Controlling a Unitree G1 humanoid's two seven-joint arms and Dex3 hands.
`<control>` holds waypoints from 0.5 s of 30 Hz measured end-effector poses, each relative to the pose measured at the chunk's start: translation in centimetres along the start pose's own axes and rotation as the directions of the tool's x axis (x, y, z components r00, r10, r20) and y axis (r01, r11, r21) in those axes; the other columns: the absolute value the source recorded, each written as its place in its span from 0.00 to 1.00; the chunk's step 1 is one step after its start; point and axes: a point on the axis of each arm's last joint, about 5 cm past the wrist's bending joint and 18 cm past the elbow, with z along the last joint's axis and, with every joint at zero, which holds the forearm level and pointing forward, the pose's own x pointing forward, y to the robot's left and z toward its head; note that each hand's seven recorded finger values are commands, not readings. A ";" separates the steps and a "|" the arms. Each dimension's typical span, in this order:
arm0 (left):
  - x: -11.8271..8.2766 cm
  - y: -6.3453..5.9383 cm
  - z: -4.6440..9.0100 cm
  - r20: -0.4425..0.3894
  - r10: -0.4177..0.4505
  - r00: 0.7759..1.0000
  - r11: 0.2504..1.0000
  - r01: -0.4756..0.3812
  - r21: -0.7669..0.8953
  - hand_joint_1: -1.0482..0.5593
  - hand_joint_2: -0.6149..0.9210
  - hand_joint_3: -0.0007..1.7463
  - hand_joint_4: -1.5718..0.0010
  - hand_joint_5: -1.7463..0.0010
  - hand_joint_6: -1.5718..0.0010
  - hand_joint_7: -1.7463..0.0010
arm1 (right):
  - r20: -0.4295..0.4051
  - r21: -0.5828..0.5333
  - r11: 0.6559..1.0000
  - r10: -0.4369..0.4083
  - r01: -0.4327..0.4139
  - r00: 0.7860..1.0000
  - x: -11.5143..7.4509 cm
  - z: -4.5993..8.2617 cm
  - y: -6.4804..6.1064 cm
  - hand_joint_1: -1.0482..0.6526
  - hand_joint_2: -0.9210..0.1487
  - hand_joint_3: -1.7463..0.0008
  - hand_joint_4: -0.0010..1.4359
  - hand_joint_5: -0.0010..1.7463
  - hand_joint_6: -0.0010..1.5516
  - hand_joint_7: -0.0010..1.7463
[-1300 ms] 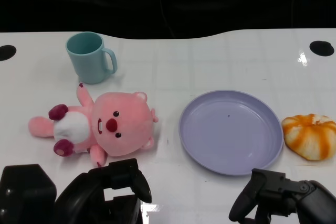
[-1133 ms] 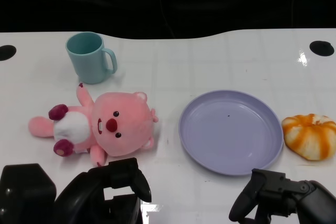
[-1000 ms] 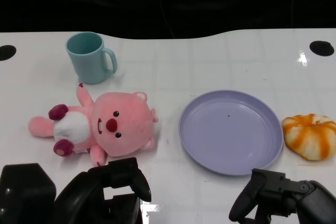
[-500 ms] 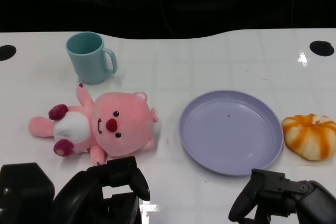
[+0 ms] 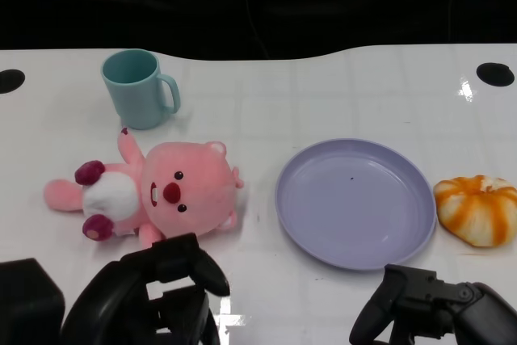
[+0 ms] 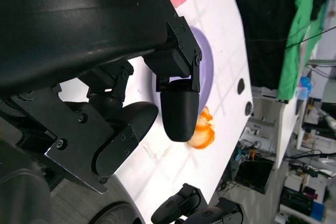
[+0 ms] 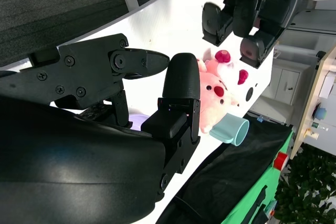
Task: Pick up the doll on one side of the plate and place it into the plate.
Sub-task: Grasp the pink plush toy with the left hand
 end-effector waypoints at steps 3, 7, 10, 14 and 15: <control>0.0 0.0 0.3 0.068 0.014 0.998 1.000 -0.016 0.024 0.51 0.77 0.46 0.67 0.28 0.64 0.54 | -0.003 -0.001 1.000 0.000 0.000 1.000 -0.1 0.0 0.0 0.48 0.00 0.81 0.48 0.90 0.39 0.74; -0.2 0.3 0.9 0.153 0.041 0.987 0.987 -0.063 0.146 0.42 0.93 0.19 0.73 0.41 0.66 0.75 | -0.004 -0.015 1.000 -0.003 0.003 1.000 -0.1 0.1 0.0 0.50 0.00 0.81 0.47 0.89 0.38 0.74; -0.4 0.7 1.4 0.196 0.048 0.979 0.960 -0.100 0.261 0.36 0.99 0.09 0.80 0.48 0.70 0.84 | -0.005 -0.019 1.000 -0.003 0.003 1.000 -0.1 0.1 0.0 0.49 0.00 0.81 0.47 0.90 0.38 0.74; -0.5 1.4 2.2 0.228 0.054 0.972 0.901 -0.145 0.409 0.32 1.00 0.07 0.85 0.57 0.74 0.91 | -0.008 -0.012 1.000 -0.002 0.002 1.000 0.1 0.1 0.1 0.49 0.00 0.81 0.47 0.90 0.38 0.74; -0.4 1.6 2.4 0.236 0.053 0.970 0.881 -0.157 0.447 0.31 1.00 0.06 0.86 0.58 0.75 0.92 | -0.004 -0.012 1.000 -0.002 0.002 1.000 0.2 0.2 0.1 0.48 0.00 0.81 0.47 0.91 0.38 0.74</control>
